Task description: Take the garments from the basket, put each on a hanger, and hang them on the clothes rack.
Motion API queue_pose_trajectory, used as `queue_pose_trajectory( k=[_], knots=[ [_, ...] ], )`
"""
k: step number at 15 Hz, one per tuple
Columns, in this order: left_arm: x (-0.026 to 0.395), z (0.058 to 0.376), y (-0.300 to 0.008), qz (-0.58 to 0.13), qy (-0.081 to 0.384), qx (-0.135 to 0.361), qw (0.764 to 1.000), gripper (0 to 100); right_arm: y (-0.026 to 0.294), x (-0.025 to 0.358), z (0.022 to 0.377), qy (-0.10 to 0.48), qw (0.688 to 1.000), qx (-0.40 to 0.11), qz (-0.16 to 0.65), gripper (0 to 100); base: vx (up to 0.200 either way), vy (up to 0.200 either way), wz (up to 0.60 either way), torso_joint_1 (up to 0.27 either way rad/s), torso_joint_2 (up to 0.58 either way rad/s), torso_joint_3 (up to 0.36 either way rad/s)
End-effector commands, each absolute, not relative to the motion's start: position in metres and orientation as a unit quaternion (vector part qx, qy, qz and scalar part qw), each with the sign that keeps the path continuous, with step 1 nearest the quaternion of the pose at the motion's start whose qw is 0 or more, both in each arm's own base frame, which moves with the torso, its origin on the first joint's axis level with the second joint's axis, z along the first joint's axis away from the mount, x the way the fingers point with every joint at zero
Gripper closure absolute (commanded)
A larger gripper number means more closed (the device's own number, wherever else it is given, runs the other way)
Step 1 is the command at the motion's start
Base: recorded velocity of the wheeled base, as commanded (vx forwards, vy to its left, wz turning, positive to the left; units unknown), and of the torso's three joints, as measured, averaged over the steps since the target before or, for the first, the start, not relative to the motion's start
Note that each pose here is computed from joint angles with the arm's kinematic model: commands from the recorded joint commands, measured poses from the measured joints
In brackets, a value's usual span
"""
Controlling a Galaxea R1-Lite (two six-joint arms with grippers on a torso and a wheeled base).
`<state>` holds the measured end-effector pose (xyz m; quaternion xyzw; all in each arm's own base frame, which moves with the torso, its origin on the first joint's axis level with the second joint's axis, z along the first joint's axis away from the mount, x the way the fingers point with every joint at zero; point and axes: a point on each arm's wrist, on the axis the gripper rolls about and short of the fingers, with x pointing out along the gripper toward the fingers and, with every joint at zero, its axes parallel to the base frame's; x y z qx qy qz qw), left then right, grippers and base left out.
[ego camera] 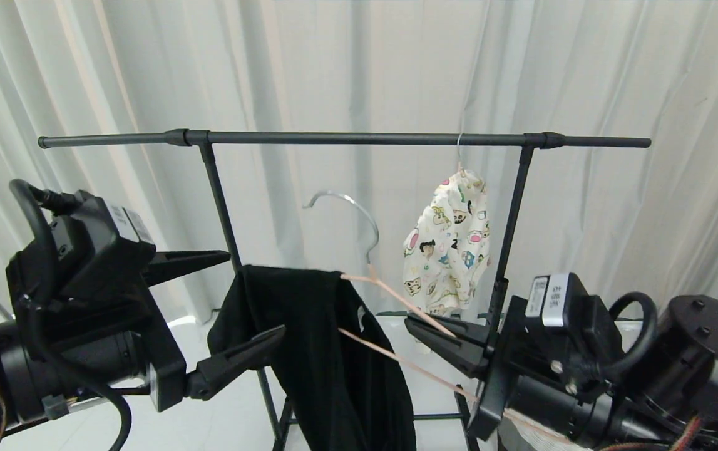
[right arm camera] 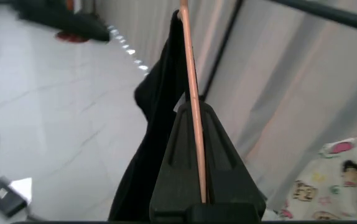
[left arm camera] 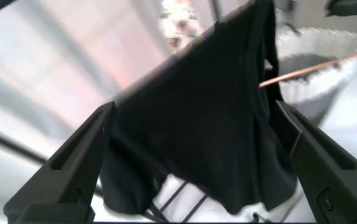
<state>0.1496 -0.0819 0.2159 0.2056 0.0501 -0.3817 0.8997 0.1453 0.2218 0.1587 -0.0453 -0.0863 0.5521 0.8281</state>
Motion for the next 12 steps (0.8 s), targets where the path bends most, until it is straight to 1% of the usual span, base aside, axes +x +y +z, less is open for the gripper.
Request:
queue_pose_trajectory(
  k=[1, 2, 3, 4, 5, 6, 7, 8, 10, 12],
  knots=[
    [0.138, 0.205, -0.083, -0.42, 0.05, 0.218, 0.879, 0, 0.213, 0.138, 0.151, -0.081, 0.816, -0.053, 0.57, 100, 0.0, 0.0, 0.0, 0.0, 0.0, 0.0],
    [0.137, 0.198, -0.086, -0.437, 0.054, 0.228, 0.868, 0, 0.213, 0.137, 0.15, -0.083, 0.808, -0.057, 0.58, 100, 0.0, 0.0, 0.0, 0.0, 0.0, 0.0],
    [0.138, 0.195, -0.089, -0.448, 0.058, 0.23, 0.862, 0, 0.211, 0.135, 0.149, -0.087, 0.8, -0.065, 0.59, 100, 0.0, 0.0, 0.0, 0.0, 0.0, 0.0],
    [0.141, 0.193, -0.091, -0.452, 0.064, 0.23, 0.859, 0, 0.209, 0.133, 0.147, -0.09, 0.792, -0.069, 0.599, 100, 0.0, 0.0, 0.0, 0.0, 0.0, 0.0],
    [0.141, 0.193, -0.091, -0.452, 0.064, 0.23, 0.859, 0, 0.209, 0.132, 0.147, -0.092, 0.792, -0.069, 0.6, 100, 0.0, 0.0, 0.0, 0.0, 0.0, 0.0],
    [0.141, 0.19, -0.093, -0.458, 0.069, 0.23, 0.856, 0, 0.203, 0.127, 0.145, -0.101, 0.773, -0.083, 0.621, 100, 0.0, 0.0, 0.0, 0.0, 0.0, 0.0],
    [0.136, 0.186, -0.096, -0.472, 0.072, 0.232, 0.847, 0, 0.202, 0.126, 0.145, -0.109, 0.765, -0.09, 0.628, 100, 0.0, 0.0, 0.0, 0.0, 0.0, 0.0],
    [0.132, 0.182, -0.1, -0.49, 0.074, 0.235, 0.836, 0, 0.202, 0.126, 0.144, -0.114, 0.758, -0.095, 0.635, 100, 0.0, 0.0, 0.0, 0.0, 0.0, 0.0],
    [0.132, 0.178, -0.106, -0.503, 0.081, 0.237, 0.827, 0, 0.203, 0.125, 0.144, -0.124, 0.748, -0.104, 0.644, 100, 0.0, 0.0, 0.0, 0.0, 0.0, 0.0],
    [0.133, 0.171, -0.107, -0.507, 0.097, 0.239, 0.823, 0, 0.203, 0.124, 0.145, -0.127, 0.743, -0.107, 0.648, 100, 0.0, 0.0, 0.0, 0.0, 0.0, 0.0]
  ],
)
